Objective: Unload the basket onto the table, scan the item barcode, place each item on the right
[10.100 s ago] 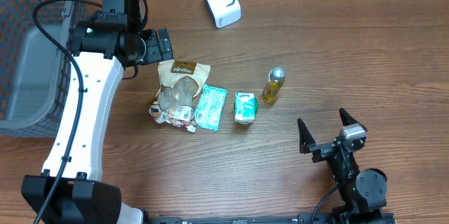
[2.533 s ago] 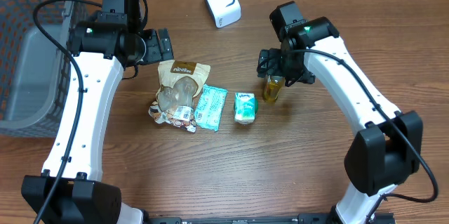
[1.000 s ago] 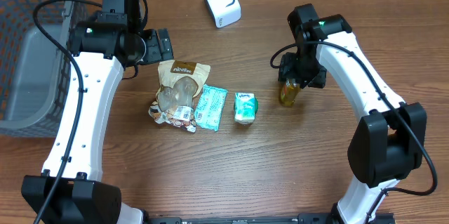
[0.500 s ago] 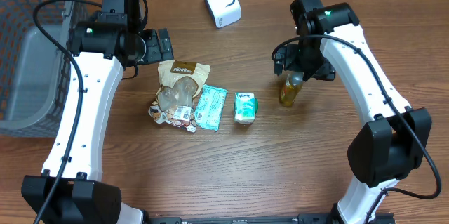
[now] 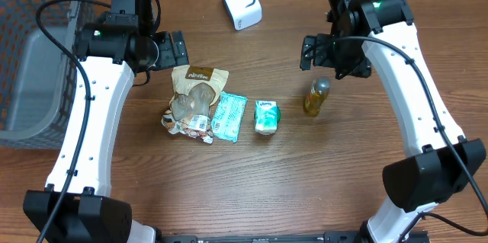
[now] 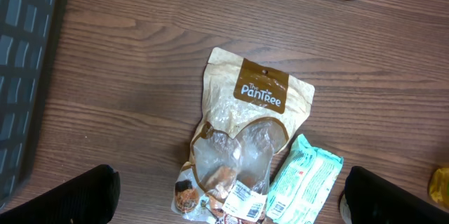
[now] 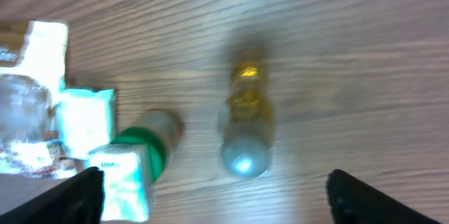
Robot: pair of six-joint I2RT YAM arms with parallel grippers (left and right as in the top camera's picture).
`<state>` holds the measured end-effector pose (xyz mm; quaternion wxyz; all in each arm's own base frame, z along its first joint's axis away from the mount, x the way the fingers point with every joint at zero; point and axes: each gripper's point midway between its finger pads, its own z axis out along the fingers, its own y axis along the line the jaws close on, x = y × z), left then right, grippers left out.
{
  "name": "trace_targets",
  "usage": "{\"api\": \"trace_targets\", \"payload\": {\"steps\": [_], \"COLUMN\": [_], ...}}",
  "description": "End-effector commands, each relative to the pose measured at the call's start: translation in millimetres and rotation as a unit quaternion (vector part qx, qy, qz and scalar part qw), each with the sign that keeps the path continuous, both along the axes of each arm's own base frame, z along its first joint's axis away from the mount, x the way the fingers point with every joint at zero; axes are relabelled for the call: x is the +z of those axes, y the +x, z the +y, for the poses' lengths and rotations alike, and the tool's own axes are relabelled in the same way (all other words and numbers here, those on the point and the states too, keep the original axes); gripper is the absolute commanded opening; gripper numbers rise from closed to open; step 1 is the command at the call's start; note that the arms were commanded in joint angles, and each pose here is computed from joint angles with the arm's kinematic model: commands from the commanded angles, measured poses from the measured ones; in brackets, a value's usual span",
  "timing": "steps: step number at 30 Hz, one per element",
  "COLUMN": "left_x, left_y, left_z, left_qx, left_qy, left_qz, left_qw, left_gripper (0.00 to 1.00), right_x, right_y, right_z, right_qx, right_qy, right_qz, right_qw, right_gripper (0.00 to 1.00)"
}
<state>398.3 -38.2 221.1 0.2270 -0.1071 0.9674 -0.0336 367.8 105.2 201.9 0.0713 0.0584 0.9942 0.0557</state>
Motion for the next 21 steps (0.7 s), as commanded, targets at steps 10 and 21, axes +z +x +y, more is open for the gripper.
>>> {"api": "trace_targets", "payload": {"steps": [10,21], "left_x": [2,2], "left_y": [2,2], "left_z": [-2,-2], "left_qx": [0.000,0.000], "left_qy": [-0.005,-0.005], "left_qz": [-0.005,-0.005], "left_qw": [1.000,1.000], "left_gripper": [1.00,1.00], "right_x": [10,-21], "right_y": [-37,-52], "right_z": [69,114], "right_qx": [0.034,0.053], "right_qy": [0.029,-0.020], "right_qz": [0.018,-0.007], "right_qw": [0.999,0.998], "right_gripper": [0.84,0.98]}}
